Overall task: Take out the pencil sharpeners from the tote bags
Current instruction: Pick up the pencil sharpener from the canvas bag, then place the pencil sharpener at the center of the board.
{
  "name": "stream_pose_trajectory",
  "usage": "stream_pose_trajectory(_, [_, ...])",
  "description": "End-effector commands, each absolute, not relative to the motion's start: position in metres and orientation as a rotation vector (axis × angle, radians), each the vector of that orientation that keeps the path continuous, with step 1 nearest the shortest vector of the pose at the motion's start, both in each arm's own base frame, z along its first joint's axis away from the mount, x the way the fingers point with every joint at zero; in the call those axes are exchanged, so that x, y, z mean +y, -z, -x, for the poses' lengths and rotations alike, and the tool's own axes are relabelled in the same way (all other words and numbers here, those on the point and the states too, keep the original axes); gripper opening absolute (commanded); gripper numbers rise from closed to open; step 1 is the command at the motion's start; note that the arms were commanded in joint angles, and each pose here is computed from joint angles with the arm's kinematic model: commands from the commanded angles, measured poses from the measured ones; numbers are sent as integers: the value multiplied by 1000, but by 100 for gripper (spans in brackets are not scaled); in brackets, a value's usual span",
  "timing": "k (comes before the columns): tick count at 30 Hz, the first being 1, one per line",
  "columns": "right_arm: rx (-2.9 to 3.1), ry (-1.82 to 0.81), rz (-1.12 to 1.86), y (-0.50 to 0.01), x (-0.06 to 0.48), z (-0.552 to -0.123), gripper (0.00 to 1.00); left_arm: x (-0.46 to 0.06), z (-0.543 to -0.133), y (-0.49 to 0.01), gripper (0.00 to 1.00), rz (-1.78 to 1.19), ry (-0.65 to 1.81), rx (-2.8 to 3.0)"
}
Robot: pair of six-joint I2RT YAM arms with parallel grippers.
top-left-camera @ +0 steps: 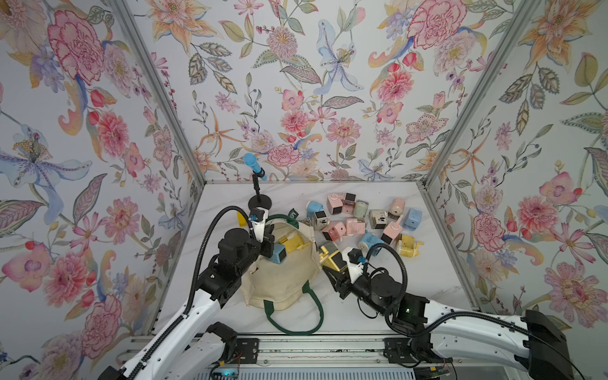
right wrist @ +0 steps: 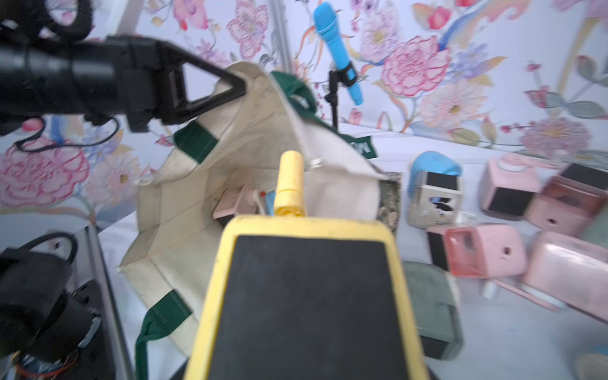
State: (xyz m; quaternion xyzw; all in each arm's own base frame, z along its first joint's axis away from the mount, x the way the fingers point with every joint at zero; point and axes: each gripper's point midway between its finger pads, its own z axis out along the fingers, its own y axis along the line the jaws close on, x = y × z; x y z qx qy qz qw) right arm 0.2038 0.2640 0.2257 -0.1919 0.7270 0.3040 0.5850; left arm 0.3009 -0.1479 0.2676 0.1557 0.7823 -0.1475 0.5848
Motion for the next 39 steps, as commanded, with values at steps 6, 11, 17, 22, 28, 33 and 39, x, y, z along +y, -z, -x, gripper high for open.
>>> stream_pose_trajectory(6, [1897, -605, 109, -169, 175, -249, 43, -145, -302, -276, 0, -345, 343, 1801])
stream_pose_trajectory(11, [1973, -558, 57, -144, 168, -270, 44, -144, -303, -274, 0, -344, 340, 1808])
stream_pose_trajectory(17, [2034, -558, 38, -122, 178, -297, 44, -145, -303, -274, 0, -346, 344, 1811])
stream_pose_trajectory(22, [2076, -588, 43, -108, 194, -318, 45, -146, -302, -275, 0, -349, 348, 1807])
stream_pose_trajectory(28, [2121, -607, 43, -87, 210, -335, 48, -146, -302, -274, 0, -349, 353, 1809])
stream_pose_trajectory(33, [2154, -630, 49, -72, 219, -341, 51, -146, -302, -275, 0, -349, 353, 1807])
stream_pose_trajectory(39, [2168, -633, 56, -65, 220, -339, 68, -147, -302, -275, 0, -350, 354, 1808])
